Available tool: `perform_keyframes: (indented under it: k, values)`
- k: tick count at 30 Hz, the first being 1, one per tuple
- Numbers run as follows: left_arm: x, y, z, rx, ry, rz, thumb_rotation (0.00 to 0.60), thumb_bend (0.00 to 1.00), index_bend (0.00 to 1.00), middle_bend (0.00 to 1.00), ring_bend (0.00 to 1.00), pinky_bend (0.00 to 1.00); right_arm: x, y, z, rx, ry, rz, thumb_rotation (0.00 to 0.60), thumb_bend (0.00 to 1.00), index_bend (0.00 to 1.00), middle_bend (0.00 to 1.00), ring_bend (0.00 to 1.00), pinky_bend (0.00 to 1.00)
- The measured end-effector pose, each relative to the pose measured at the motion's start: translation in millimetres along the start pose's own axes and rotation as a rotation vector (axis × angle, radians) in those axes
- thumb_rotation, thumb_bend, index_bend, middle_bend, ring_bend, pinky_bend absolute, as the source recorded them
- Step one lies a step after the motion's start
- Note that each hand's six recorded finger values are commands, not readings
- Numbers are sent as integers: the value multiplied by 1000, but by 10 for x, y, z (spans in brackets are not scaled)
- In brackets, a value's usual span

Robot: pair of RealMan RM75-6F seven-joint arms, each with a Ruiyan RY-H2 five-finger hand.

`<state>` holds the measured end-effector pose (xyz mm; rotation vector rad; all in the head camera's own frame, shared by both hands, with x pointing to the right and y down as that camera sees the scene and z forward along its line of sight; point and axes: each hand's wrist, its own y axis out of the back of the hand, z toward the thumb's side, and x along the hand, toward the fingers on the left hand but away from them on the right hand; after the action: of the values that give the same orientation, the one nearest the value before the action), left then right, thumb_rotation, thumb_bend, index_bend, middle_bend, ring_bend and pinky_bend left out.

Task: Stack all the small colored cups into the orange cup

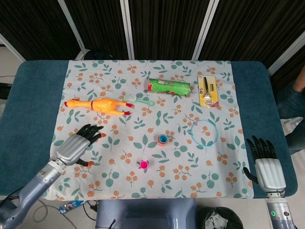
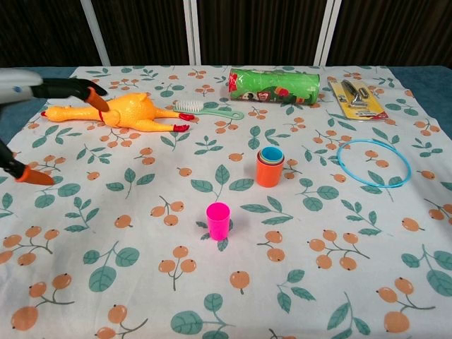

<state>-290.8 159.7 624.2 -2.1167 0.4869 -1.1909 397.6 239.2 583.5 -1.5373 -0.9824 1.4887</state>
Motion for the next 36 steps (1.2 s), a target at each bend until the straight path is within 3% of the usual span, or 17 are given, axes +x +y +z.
perform_keyframes:
  k: [4, 13, 26, 36]
  values:
    - [297, -85, 315, -24, -79, -91, 600, 72, 216, 1, 0, 0, -8, -71, -13, -2, -14, 24, 600, 336, 8, 0, 0, 20]
    - [636, -169, 783, -31, -169, -110, 600, 73, 247, 3, 0, 0, -27, -138, -5, -4, -31, 40, 600, 336, 8, 0, 0, 20]
    - [887, -298, 1157, 81, -194, -147, 600, 102, 287, 4, 0, 0, -27, -150, -6, -15, -37, 47, 600, 336, 8, 0, 0, 20]
    - [976, -397, 1293, 91, -180, -165, 600, 177, 368, 12, 0, 0, -30, -136, -39, -20, -49, 44, 600, 336, 8, 0, 0, 20]
